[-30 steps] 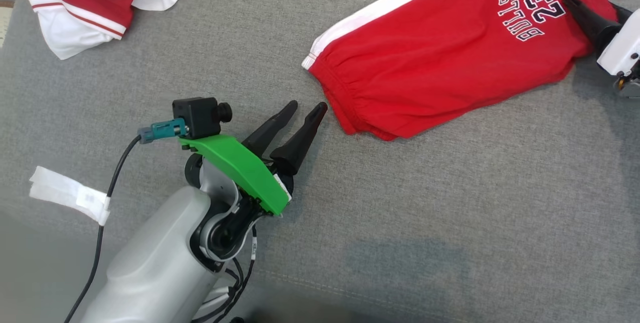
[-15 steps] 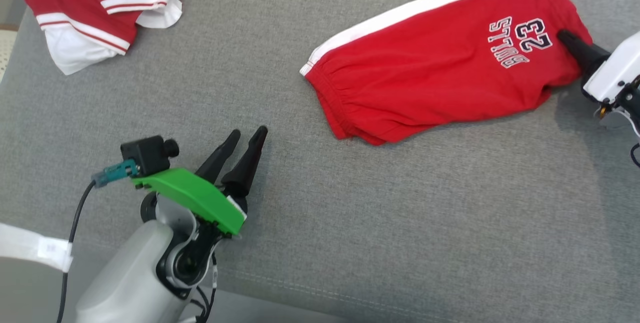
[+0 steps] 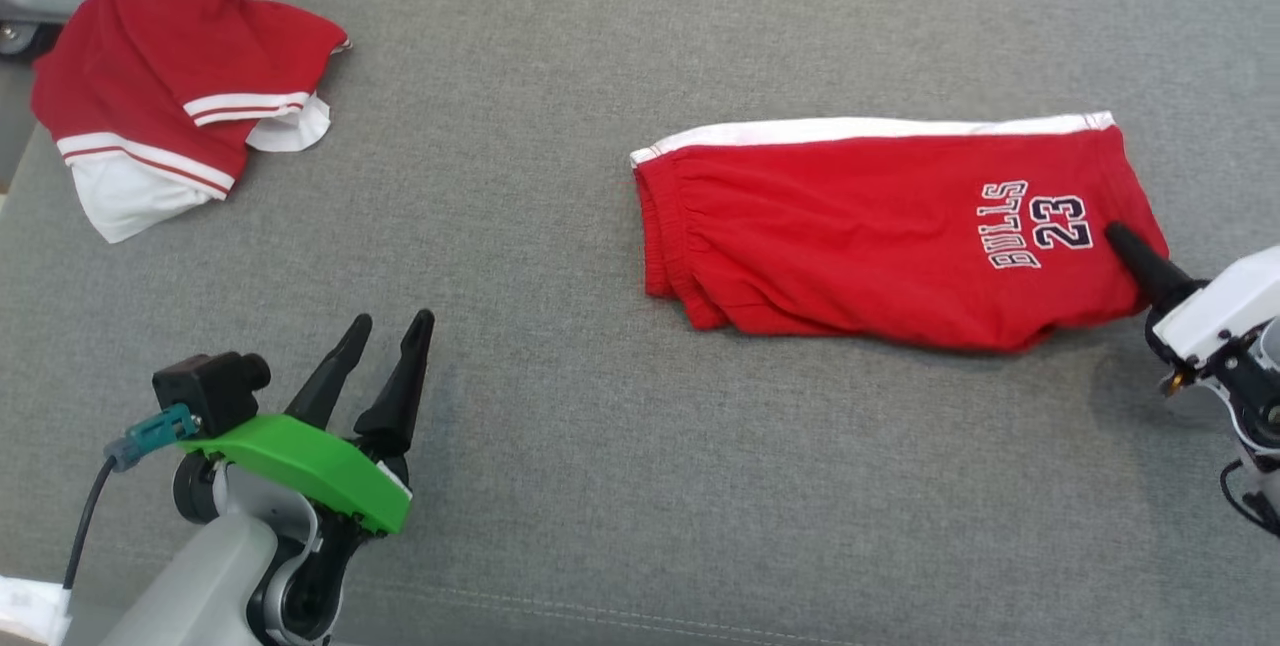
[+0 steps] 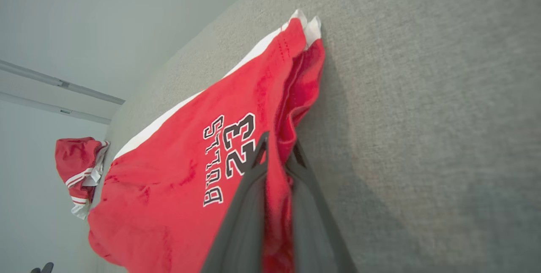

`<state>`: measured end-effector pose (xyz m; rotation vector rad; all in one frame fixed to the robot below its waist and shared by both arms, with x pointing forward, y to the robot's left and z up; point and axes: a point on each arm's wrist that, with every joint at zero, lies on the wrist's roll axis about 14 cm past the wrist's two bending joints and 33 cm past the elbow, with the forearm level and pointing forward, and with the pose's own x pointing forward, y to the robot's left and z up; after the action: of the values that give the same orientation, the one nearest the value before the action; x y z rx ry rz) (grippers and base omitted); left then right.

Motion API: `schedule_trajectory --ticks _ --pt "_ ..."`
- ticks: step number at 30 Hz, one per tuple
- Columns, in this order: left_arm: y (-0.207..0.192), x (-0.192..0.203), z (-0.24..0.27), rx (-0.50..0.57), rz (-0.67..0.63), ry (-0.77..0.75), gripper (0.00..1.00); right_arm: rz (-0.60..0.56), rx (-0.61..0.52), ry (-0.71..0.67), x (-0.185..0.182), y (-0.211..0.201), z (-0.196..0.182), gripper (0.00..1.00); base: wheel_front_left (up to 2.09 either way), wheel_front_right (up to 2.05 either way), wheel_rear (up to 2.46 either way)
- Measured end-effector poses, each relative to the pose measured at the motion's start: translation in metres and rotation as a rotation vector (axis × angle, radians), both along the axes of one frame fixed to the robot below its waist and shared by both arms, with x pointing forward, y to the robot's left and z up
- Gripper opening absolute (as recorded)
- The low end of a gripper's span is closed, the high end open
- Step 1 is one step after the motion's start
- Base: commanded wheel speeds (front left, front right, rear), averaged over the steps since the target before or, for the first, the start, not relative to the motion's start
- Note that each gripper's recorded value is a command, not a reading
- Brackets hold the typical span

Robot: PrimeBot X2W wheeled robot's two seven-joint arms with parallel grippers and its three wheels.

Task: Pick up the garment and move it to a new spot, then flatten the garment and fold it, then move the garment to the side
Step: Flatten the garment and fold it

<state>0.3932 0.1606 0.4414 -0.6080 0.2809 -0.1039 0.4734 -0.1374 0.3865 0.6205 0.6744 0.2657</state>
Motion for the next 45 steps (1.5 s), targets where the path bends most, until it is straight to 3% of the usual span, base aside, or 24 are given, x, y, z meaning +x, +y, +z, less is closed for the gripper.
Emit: schedule_trajectory --ticks 8,14,18,23,27,35,36,37,38,39,40,45 --pt "-0.013 -0.017 0.004 0.044 -0.043 -0.018 1.0 -0.222 0.018 0.014 -0.051 -0.06 -0.003 0.0 0.0 0.0 0.0" --pt "-0.031 -0.022 0.011 0.025 -0.083 -0.044 1.0 -0.306 -0.038 -0.07 -0.056 -0.102 0.016 0.0 0.0 0.0 0.0" --pt "-0.035 -0.024 0.014 0.054 -0.1 -0.061 1.0 -0.203 -0.07 -0.193 -0.037 -0.082 0.047 0.0 0.0 0.0 0.0" --pt "-0.042 -0.026 0.023 0.043 -0.103 -0.094 1.0 0.094 -0.105 -0.324 -0.022 -0.004 0.084 0.0 0.0 0.0 0.0" --pt "-0.044 -0.03 0.025 0.041 -0.105 -0.102 1.0 0.308 -0.115 -0.334 -0.03 0.057 0.088 0.0 0.0 0.0 0.0" --pt "-0.041 -0.032 0.025 0.03 -0.075 -0.099 1.0 0.472 -0.055 -0.255 -0.048 0.125 0.072 0.0 0.0 0.0 0.0" --pt "-0.038 -0.032 0.024 0.032 -0.066 -0.096 1.0 0.499 -0.068 -0.235 -0.052 0.13 0.066 0.11 0.0 0.0 0.0" --pt "-0.035 -0.032 0.023 0.035 -0.058 -0.093 1.0 0.505 -0.077 -0.218 -0.053 0.133 0.061 0.36 0.0 0.0 0.0" --pt "-0.032 -0.032 0.022 0.037 -0.05 -0.089 1.0 0.507 -0.077 -0.207 -0.053 0.137 0.057 0.36 0.0 0.0 0.0" --pt "-0.03 -0.032 0.021 0.038 -0.044 -0.086 1.0 0.519 -0.079 -0.2 -0.053 0.142 0.055 0.76 0.0 0.0 0.0" --pt "-0.028 -0.031 0.02 0.039 -0.037 -0.081 1.0 0.537 -0.081 -0.196 -0.054 0.147 0.053 1.0 0.0 0.0 0.0" --pt "-0.018 -0.028 0.014 0.053 -0.016 -0.064 1.0 0.596 -0.074 -0.205 -0.059 0.167 0.054 1.0 0.0 0.0 0.0"
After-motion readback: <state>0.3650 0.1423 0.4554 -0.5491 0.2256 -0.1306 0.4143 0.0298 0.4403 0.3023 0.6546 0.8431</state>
